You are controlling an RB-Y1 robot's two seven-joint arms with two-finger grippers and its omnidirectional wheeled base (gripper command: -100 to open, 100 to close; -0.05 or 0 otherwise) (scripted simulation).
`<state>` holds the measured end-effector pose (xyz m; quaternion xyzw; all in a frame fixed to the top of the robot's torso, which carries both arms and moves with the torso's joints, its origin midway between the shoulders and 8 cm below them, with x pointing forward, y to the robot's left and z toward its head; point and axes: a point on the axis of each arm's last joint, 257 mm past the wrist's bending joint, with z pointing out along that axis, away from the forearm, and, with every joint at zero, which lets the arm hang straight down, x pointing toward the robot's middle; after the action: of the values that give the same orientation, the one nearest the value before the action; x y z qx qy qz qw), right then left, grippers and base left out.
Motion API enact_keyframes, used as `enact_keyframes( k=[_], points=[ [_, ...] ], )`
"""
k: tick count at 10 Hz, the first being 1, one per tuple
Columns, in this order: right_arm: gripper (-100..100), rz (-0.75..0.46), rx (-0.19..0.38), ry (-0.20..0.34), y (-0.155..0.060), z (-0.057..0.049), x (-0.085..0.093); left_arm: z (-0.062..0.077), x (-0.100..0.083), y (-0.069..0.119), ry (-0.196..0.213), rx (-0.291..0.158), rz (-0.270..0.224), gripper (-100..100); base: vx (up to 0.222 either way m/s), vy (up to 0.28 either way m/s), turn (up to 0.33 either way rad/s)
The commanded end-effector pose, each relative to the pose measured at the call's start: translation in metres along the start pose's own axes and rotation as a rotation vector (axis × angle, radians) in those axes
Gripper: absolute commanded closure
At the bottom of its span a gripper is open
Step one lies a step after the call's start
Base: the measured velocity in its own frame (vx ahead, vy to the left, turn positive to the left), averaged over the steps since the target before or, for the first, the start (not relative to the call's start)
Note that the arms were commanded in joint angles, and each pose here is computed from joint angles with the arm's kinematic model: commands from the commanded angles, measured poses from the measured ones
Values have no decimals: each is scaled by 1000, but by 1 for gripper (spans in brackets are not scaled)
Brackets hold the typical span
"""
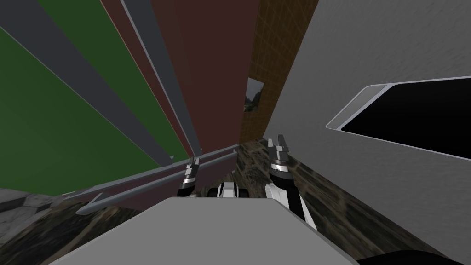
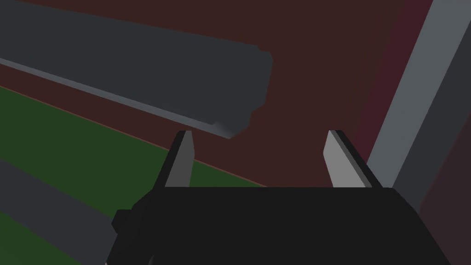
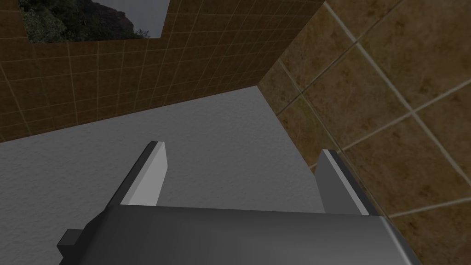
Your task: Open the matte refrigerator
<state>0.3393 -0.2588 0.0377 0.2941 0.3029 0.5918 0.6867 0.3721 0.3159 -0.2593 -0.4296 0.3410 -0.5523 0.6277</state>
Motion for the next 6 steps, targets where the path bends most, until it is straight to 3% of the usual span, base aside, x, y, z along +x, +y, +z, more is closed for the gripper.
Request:
enact_keyframes(
  k=[1,2,3,4,6],
  points=[
    [0,0,0,0,0,0,0,-15,1,-1,0,10,-2,100,17,22,-12],
    [0,0,0,0,0,0,0,-23,1,0,-2,10,-1,100,16,10,-61],
    [0,0,0,0,0,0,0,-18,1,-4,-1,18,-1,100,8,3,-15],
    [0,0,0,0,0,0,0,-14,-4,-5,18,19,4,-100,-8,14,-17],
    [0,0,0,0,0,0,0,0,-7,-5,38,17,-21,-100,-41,43,-49]
  ],
)
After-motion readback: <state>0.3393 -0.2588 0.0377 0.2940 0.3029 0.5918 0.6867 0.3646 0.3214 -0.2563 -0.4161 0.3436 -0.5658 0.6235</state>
